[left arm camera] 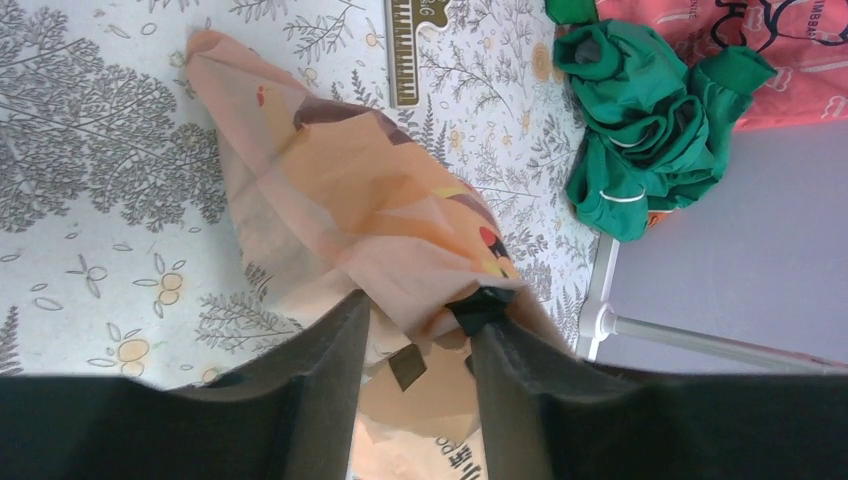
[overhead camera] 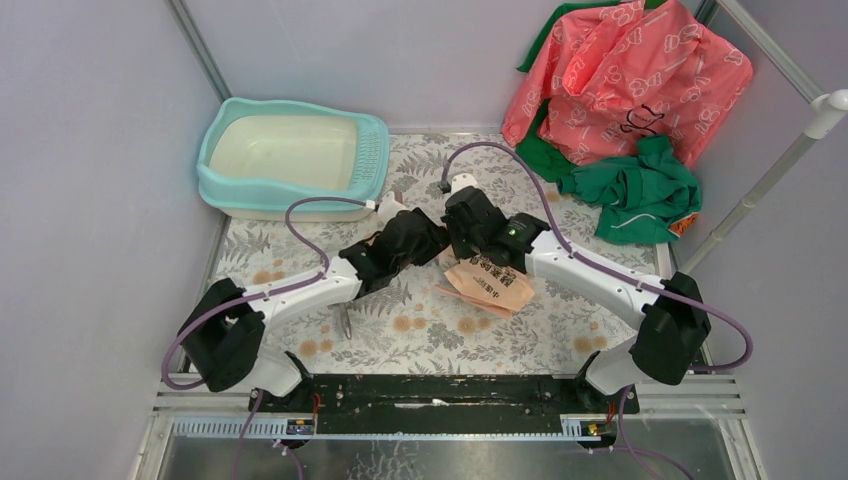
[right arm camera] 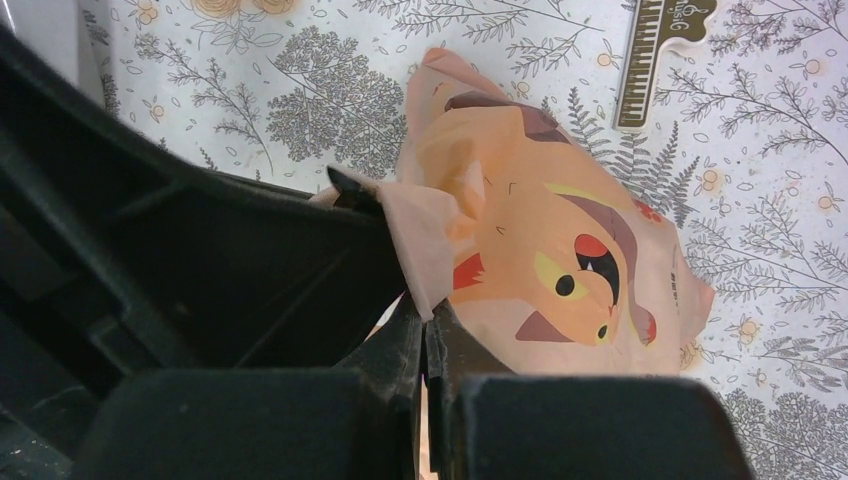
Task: Fill the litter box with clean litter
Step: Open the cat litter bag at the center of the board.
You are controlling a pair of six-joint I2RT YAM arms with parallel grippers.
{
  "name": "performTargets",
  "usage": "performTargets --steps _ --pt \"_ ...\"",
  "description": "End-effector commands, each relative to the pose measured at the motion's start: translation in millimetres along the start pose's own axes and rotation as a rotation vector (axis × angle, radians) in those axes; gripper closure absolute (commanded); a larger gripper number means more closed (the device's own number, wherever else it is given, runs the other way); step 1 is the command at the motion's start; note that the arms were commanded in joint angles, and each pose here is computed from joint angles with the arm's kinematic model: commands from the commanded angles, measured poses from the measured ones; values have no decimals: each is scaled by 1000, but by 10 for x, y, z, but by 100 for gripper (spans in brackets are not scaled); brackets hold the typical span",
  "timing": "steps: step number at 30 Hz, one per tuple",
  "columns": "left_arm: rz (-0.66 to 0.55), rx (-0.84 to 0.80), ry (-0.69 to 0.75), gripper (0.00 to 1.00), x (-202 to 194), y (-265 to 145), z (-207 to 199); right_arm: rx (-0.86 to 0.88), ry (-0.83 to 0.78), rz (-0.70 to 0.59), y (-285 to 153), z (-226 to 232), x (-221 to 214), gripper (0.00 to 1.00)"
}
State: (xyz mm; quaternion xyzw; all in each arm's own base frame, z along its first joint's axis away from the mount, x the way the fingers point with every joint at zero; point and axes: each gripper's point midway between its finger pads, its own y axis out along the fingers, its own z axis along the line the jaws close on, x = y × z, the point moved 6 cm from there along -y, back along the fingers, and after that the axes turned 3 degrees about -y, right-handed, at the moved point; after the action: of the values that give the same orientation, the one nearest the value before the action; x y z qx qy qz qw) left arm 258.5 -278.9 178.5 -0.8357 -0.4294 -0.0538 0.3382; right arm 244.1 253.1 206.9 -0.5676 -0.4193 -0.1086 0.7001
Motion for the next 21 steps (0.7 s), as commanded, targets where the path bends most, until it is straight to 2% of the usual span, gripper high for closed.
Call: performTargets --steps 1,5,10,16,21 --pt "-84 23 13 61 212 190 -52 169 37 -108 -340 263 236 100" --pt "-70 22 48 82 275 195 -100 157 -8 -109 -445 253 302 100" --pt "-61 -10 129 96 401 52 -318 143 -55 -110 -609 209 424 100" --pt "-84 -31 198 99 548 -207 -473 111 -93 -130 -810 130 558 100" --pt "-98 -18 245 98 622 -327 -513 31 -140 -127 -780 44 617 100"
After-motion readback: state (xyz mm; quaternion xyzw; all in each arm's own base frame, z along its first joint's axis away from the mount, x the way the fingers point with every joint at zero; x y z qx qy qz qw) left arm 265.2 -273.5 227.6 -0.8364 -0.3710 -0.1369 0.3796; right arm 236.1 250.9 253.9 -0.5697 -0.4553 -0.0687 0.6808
